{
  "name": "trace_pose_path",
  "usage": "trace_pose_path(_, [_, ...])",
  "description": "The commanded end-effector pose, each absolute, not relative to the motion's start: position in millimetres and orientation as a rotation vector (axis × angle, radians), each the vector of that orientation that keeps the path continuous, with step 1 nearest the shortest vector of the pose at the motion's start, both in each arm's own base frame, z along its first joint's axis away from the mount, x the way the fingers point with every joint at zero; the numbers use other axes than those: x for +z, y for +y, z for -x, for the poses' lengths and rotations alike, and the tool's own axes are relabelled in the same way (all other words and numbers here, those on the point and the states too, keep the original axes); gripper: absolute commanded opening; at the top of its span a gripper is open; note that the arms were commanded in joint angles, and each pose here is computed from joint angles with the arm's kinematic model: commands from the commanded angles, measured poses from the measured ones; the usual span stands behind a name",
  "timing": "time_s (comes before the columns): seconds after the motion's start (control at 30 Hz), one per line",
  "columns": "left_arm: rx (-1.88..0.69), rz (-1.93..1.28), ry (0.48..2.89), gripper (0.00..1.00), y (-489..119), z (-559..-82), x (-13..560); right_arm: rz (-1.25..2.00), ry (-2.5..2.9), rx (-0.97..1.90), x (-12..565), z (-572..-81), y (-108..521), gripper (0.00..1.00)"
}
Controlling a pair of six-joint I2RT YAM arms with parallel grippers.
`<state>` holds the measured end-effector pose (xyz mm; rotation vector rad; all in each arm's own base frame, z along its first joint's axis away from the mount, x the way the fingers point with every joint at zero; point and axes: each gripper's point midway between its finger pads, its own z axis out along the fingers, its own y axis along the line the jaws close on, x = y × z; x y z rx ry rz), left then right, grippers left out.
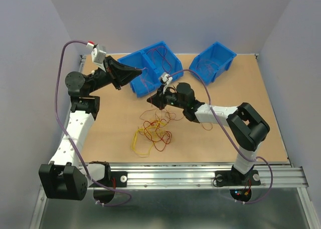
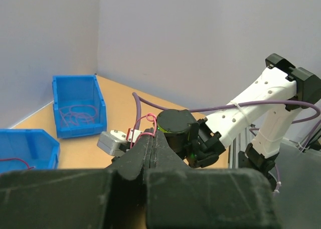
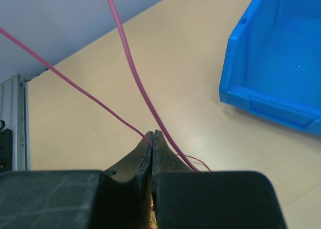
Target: Untangle the cables
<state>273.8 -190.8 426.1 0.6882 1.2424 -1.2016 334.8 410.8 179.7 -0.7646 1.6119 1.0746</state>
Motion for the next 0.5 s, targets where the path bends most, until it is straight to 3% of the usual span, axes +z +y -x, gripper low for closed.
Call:
trace_pose_path(0.0, [-1.163, -0.762, 1.139, 0.0, -191, -258, 458, 0.75, 1.551, 1.039, 195, -345, 414, 0.03])
trace_pose_path(0.03, [-1.164, -0.766, 1.137, 0.0, -191, -258, 459, 0.759, 1.542, 1.046, 198, -342, 413, 0.08])
trace_pose_path(0.07, [-1.162, -0.765, 1.136, 0.0, -191, -258, 460, 0.761, 1.547, 1.052, 197, -338, 412, 0.21])
trace_pose_path(0.1, [-1.16, -0.762, 1.136, 0.0, -191, -259, 460, 0.762, 1.545, 1.056, 198, -336, 410, 0.25])
trace_pose_path(0.23, [-1.15, -0.739, 1.156, 0.0, -190, -267, 449, 0.739, 1.543, 1.069, 210, -321, 396, 0.3])
trace_pose_path(0.27, [-1.145, -0.735, 1.159, 0.0, -190, -269, 446, 0.732, 1.548, 1.071, 210, -317, 392, 0.27])
trace_pose_path(0.3, [-1.136, -0.733, 1.162, 0.0, -190, -273, 443, 0.725, 1.543, 1.076, 216, -309, 385, 0.16])
trace_pose_path(0.37, [-1.126, -0.719, 1.176, 0.0, -189, -281, 434, 0.699, 1.56, 1.071, 216, -304, 377, 0.04])
trace_pose_path(0.47, [-1.102, -0.71, 1.196, 0.0, -189, -293, 421, 0.69, 1.605, 1.073, 217, -292, 366, 0.01])
